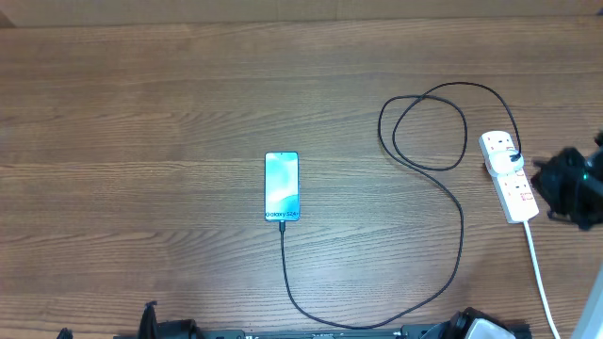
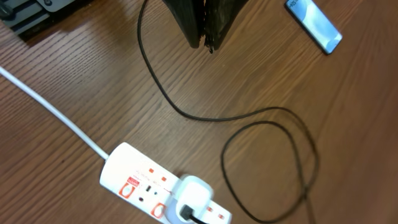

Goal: Plug charger to phone and switch on socket

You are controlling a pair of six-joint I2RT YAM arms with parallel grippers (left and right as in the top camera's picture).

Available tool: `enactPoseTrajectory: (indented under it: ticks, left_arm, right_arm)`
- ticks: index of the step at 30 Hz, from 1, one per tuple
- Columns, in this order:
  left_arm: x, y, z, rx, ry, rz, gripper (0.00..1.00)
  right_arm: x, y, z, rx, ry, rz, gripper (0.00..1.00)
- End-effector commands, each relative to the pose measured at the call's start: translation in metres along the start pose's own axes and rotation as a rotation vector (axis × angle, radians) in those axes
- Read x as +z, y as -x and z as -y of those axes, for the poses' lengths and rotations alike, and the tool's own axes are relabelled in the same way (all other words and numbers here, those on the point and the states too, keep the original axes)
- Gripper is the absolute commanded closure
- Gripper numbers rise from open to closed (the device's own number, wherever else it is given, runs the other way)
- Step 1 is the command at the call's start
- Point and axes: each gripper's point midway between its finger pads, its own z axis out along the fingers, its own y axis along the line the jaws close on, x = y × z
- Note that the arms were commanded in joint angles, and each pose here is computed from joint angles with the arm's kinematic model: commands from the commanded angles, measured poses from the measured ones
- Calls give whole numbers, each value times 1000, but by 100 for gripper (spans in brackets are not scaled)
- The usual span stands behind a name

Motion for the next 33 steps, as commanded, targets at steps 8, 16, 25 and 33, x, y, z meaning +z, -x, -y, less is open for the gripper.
enactPoseTrajectory:
  ticks: [8, 16, 25, 33]
  left_arm:
    - [-29, -7, -8, -17, 75, 137, 0]
    - [-47, -16, -9, -29, 96, 216, 0]
    - [-48, -18, -10, -29, 96, 216, 0]
    - [-46, -30, -11, -27, 103, 165, 0]
  right_arm:
    - [-89, -58, -10, -144, 164, 304, 96]
    - [-93, -102, -6, -311, 172, 243, 96]
    - [-90, -116, -6, -412, 166, 193, 96]
    - [-96, -117, 0, -407, 161, 236, 96]
